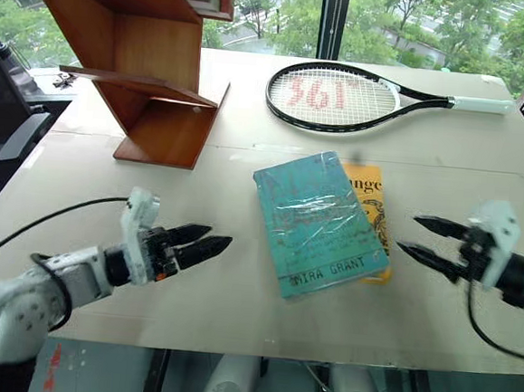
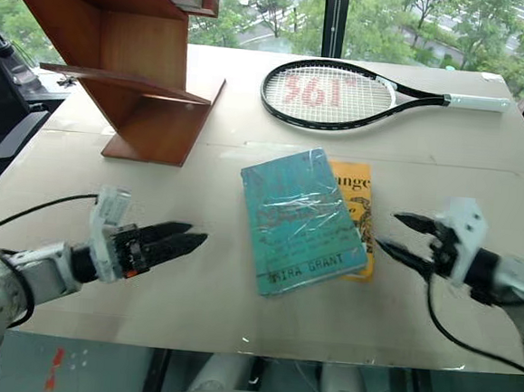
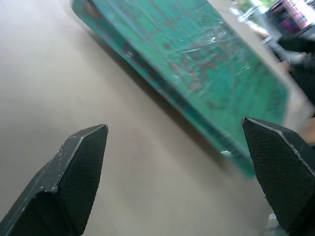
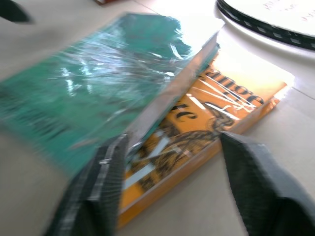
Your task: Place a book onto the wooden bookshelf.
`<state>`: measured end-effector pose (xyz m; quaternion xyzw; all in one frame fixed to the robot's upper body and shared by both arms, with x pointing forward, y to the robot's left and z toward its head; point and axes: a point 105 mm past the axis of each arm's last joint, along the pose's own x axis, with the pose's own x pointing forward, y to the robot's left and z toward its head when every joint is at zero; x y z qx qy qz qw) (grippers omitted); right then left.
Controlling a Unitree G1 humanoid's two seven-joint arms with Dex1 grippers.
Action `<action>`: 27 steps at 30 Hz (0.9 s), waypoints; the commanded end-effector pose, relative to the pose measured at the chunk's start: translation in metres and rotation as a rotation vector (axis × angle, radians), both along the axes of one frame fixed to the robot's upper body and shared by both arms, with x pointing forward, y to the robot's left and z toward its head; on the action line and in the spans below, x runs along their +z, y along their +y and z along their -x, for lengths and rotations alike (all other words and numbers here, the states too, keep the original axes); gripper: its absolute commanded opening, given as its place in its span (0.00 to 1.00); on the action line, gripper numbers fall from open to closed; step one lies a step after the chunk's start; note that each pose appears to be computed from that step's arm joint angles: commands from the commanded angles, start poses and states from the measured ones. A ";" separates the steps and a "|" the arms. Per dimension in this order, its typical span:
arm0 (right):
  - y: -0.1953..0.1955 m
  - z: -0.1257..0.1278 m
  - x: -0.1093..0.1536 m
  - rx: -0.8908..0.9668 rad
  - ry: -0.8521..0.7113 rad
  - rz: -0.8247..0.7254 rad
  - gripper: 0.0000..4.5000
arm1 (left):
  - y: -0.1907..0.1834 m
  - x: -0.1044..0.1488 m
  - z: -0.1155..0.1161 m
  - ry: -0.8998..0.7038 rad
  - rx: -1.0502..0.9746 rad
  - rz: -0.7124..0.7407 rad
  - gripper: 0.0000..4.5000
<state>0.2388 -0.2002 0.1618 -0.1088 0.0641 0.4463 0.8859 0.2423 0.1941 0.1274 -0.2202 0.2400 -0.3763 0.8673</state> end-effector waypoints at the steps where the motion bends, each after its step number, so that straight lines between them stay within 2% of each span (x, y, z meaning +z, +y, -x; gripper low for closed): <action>1: 0.006 0.025 0.039 0.145 -0.113 -0.059 0.99 | -0.006 -0.011 -0.004 0.221 0.003 0.164 1.00; 11: 0.021 0.040 0.040 0.144 -0.157 -0.043 0.99 | -0.038 -0.032 -0.052 0.475 0.082 0.411 1.00; 15: 0.028 0.047 0.044 0.142 -0.176 -0.089 0.99 | -0.064 -0.039 -0.067 0.514 0.034 0.440 1.00; 19: 0.030 0.050 0.038 0.128 -0.169 -0.072 0.99 | -0.095 -0.043 -0.069 0.540 -0.072 0.420 1.00; 22: 0.034 0.054 0.039 0.131 -0.171 -0.079 1.00 | -0.107 -0.044 -0.069 0.566 -0.122 0.433 0.84; 23: 0.035 0.055 0.038 0.132 -0.171 -0.079 1.00 | -0.109 -0.045 -0.069 0.575 -0.131 0.437 0.72; 24: 0.036 0.056 0.038 0.137 -0.169 -0.078 1.00 | -0.110 -0.045 -0.068 0.579 -0.142 0.441 0.69; 25: 0.037 0.057 0.038 0.141 -0.168 -0.078 1.00 | -0.110 -0.045 -0.068 0.581 -0.149 0.443 0.56; 27: 0.038 0.057 0.038 0.147 -0.169 -0.077 1.00 | -0.110 -0.043 -0.066 0.581 -0.165 0.455 0.38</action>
